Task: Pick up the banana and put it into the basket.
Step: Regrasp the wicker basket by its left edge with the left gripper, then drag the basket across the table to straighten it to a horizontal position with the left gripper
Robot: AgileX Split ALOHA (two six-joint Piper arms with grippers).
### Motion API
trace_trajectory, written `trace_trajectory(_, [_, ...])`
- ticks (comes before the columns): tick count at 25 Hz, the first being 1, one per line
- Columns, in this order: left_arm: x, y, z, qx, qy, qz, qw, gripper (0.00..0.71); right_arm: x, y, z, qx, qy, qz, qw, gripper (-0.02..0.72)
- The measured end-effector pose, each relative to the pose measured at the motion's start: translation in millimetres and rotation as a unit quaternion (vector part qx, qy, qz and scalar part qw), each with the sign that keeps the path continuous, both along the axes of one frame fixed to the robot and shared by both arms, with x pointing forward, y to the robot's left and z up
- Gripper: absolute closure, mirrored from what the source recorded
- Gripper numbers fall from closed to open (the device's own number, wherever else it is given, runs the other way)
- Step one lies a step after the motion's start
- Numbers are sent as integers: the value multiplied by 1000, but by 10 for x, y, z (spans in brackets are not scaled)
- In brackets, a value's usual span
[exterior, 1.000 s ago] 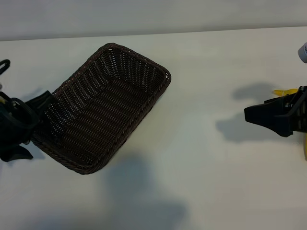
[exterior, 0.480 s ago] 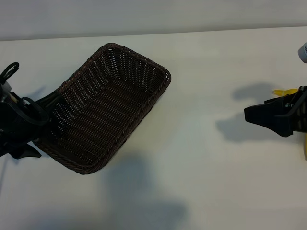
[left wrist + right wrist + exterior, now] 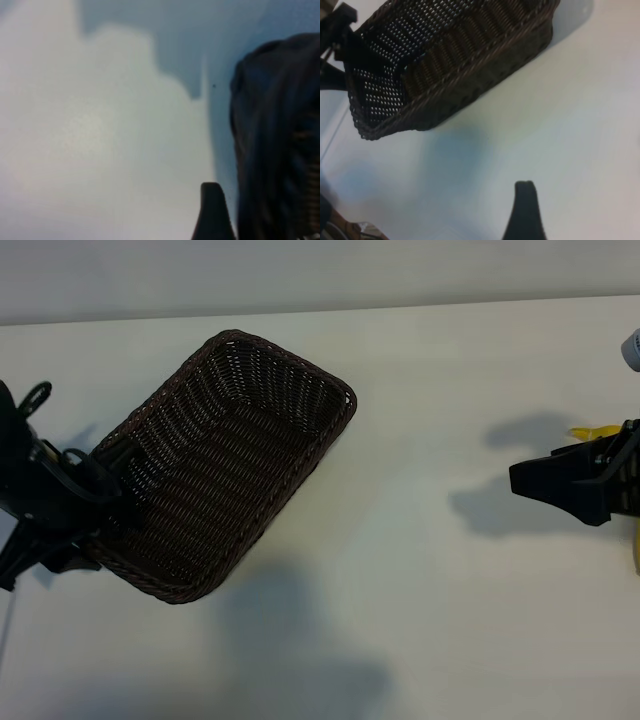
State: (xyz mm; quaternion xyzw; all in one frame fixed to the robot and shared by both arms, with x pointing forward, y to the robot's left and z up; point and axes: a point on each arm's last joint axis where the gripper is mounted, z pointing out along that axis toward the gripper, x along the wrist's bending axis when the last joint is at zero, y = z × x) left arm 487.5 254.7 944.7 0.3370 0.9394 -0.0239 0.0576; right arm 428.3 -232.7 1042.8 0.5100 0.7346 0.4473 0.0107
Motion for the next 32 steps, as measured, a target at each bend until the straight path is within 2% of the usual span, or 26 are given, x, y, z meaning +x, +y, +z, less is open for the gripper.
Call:
trace_trajectory(5, [-29,10,-200,1,2,22,1000,168,1,-1,0,0,0,0,1000,135])
trace_trajectory(9, [-5,9,-233,0,-9,23,1000,172,2,-1,0,0,-1,-1,1000,135])
trace_trajectory(11, [6,8,-234,0,-14,24,1000,198,2,-1,0,0,-1,-1,1000,135])
trace_trajectory(13, [9,8,-234,0,-15,24,1000,261,2,-1,0,0,-1,-1,1000,135])
trace_trajectory(18, [9,6,-234,-1,-16,26,1000,520,2,-1,0,0,-1,-1,1000,135])
trace_trajectory(19, [14,3,-230,-3,-19,28,999,535,2,-1,0,0,-1,-1,1000,135])
trace_trajectory(32, [24,0,-223,-6,-26,27,999,535,2,-1,0,0,-1,-1,1000,135])
